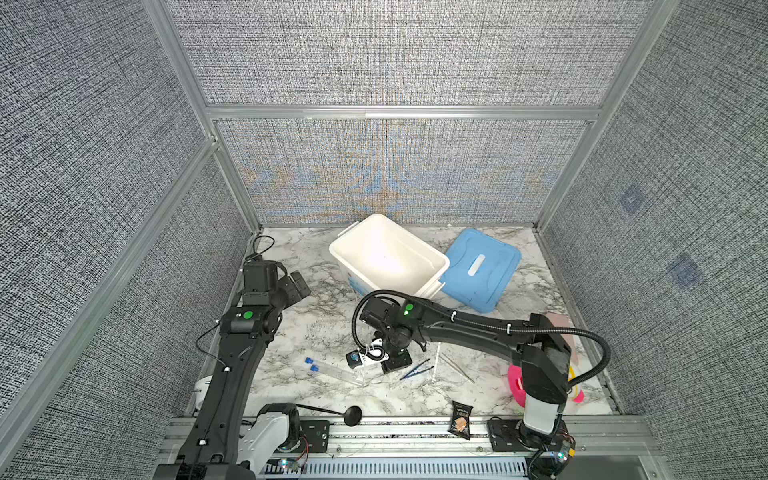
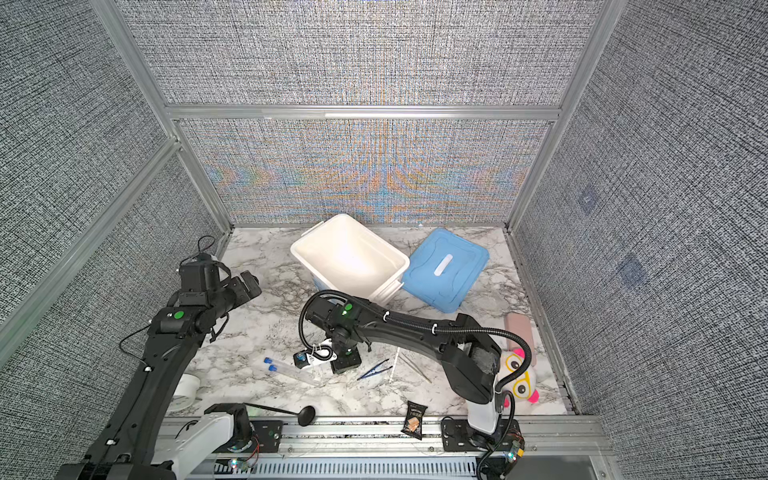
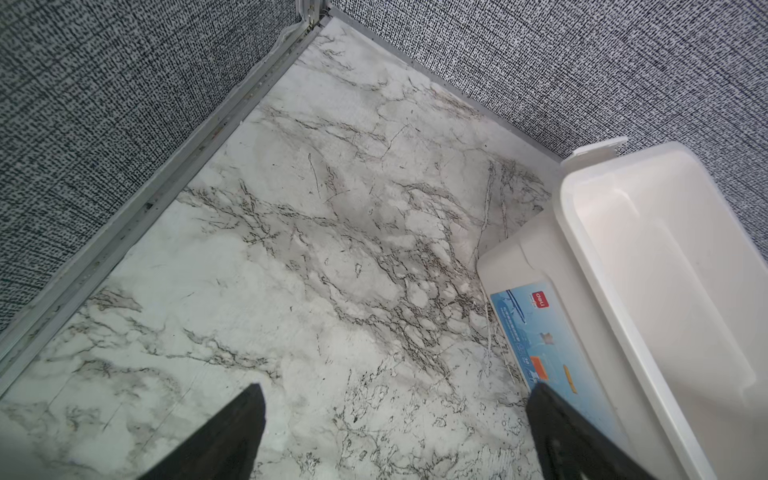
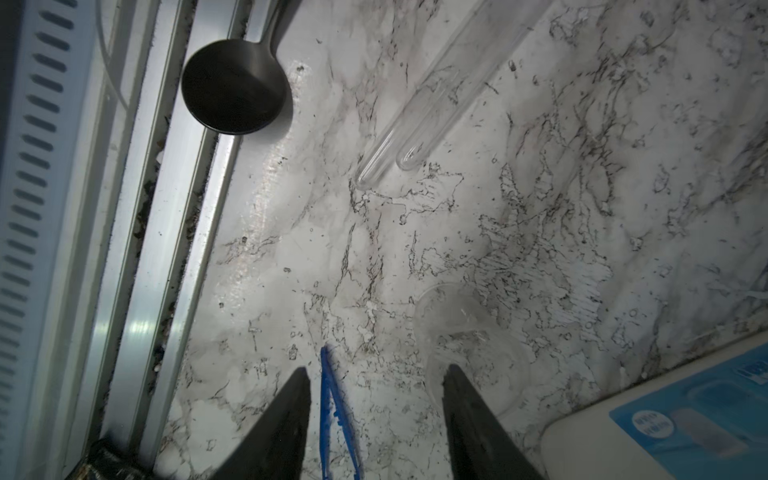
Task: Organize the chemistry lab equipment
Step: 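Grasp the clear glass beaker with the right gripper while left arm withdraws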
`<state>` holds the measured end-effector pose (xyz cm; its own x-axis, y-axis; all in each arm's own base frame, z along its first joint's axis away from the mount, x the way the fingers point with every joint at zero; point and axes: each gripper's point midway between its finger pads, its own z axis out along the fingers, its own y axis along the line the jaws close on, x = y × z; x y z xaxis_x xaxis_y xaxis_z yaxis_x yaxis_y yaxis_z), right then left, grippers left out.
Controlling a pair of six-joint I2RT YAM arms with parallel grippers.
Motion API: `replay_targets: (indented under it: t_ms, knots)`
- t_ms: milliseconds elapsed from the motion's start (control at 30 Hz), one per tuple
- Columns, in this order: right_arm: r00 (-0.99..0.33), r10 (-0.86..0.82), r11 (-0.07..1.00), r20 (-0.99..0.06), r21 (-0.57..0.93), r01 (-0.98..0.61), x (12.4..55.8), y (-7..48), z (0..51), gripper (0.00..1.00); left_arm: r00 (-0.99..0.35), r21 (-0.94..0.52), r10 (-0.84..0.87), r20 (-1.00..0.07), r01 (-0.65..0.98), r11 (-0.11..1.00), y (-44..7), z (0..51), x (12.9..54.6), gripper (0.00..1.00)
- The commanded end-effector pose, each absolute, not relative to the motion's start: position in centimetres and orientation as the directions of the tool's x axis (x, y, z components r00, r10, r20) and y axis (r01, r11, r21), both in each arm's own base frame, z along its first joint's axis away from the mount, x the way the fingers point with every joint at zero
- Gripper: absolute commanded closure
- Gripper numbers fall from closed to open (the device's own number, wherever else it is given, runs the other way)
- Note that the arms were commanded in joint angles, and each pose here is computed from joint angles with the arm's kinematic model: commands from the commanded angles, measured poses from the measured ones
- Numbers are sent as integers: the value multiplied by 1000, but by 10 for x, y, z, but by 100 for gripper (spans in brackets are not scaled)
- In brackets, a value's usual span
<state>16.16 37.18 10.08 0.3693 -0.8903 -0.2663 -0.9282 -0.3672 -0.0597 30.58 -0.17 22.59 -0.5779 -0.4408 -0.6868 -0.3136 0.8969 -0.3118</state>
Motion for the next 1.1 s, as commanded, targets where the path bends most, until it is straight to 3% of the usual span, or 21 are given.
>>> replay_targets:
  t_ms: [0,200,400,567,833,1067]
  knots:
    - [394,-888,-388,-236,-75,-919,171,369,97,49,-567,-314,-434,-700,-301,900,-2,228,304,1]
    - [392,-905,-391,-165,-44,-919,176,362,80,52,-566,-313,-434,-701,-303,900,-1,224,298,1]
    - [389,-906,-389,-166,-34,-921,175,364,67,56,-570,-323,-438,-695,-298,899,-3,223,298,1]
    - [391,-907,-389,-156,-45,-920,177,362,58,66,-568,-330,-439,-696,-291,898,-4,224,298,1]
    - [394,-908,-391,-146,-47,-919,177,362,53,90,-544,-336,-446,-711,-294,895,-1,229,294,1]
    - [380,-897,-379,-225,-53,-924,168,366,93,97,-547,-342,-454,-703,-300,891,-2,226,292,1]
